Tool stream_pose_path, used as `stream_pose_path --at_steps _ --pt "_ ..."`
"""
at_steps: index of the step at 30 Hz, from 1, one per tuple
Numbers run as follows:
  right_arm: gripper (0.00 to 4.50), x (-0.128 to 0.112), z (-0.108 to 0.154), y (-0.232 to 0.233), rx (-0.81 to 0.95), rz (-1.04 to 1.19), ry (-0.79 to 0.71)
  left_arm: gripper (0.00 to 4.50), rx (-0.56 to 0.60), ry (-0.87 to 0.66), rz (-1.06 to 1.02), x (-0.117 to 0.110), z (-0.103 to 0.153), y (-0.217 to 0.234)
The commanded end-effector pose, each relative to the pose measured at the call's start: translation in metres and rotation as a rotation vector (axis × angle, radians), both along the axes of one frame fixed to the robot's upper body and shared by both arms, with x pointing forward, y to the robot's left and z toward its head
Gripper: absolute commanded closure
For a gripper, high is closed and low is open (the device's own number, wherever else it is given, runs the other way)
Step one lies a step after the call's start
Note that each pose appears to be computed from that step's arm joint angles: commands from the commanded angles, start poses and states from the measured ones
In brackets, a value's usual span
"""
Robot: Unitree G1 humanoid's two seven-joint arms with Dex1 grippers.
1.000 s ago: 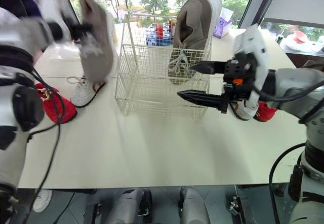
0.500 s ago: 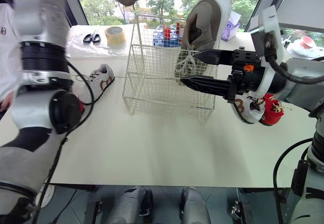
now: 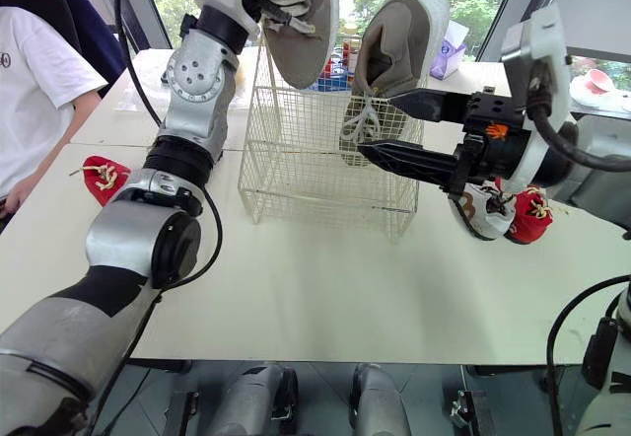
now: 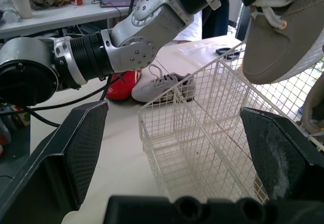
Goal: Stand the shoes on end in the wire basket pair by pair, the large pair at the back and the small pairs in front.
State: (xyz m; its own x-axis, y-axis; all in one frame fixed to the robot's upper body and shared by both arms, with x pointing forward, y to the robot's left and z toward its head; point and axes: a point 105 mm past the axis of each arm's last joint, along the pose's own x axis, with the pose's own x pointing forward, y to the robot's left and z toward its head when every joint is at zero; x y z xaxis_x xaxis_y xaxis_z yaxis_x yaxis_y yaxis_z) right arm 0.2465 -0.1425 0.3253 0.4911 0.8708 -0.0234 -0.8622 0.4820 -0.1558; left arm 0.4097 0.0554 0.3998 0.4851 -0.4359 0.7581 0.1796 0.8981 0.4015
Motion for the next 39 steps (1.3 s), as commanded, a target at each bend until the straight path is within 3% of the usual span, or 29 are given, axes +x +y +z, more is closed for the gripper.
stream_pose_path --at_steps 1,5,12,19,21,29,33,35,37,39 --pt "0.00 -0.006 0.009 -0.002 0.010 -0.009 -0.052 4.14 0.014 -0.029 0.003 -0.004 -0.006 -0.001" --pt "0.00 -0.003 0.008 -0.001 0.014 -0.006 -0.048 4.14 0.025 0.020 0.020 0.003 -0.030 0.005" --pt "0.00 0.005 0.005 -0.001 0.020 0.004 -0.036 4.14 -0.013 0.089 -0.018 0.000 -0.047 0.008" --pt "0.00 0.016 -0.001 -0.005 0.025 -0.024 -0.024 0.80 0.006 0.173 -0.061 -0.023 -0.062 0.015" --pt "0.00 0.022 -0.001 -0.007 0.039 -0.052 -0.037 0.06 0.022 0.200 -0.072 -0.033 -0.063 0.020" --pt "0.00 0.043 -0.013 -0.032 0.091 -0.216 -0.040 0.06 0.109 0.410 -0.129 -0.076 -0.073 0.052" --pt "0.00 0.062 -0.016 -0.073 0.195 -0.498 -0.129 0.06 0.043 0.579 -0.207 -0.092 -0.075 0.083" --pt "0.00 0.068 -0.017 -0.101 0.309 -0.690 -0.181 0.06 0.032 0.690 -0.250 -0.099 -0.087 0.096" --pt "0.00 0.069 -0.041 -0.114 0.283 -0.804 -0.127 0.06 0.099 0.871 -0.418 -0.121 -0.121 0.100" --pt "0.00 0.069 -0.057 -0.122 0.254 -0.890 -0.104 0.06 0.121 0.958 -0.512 -0.136 -0.138 0.102"
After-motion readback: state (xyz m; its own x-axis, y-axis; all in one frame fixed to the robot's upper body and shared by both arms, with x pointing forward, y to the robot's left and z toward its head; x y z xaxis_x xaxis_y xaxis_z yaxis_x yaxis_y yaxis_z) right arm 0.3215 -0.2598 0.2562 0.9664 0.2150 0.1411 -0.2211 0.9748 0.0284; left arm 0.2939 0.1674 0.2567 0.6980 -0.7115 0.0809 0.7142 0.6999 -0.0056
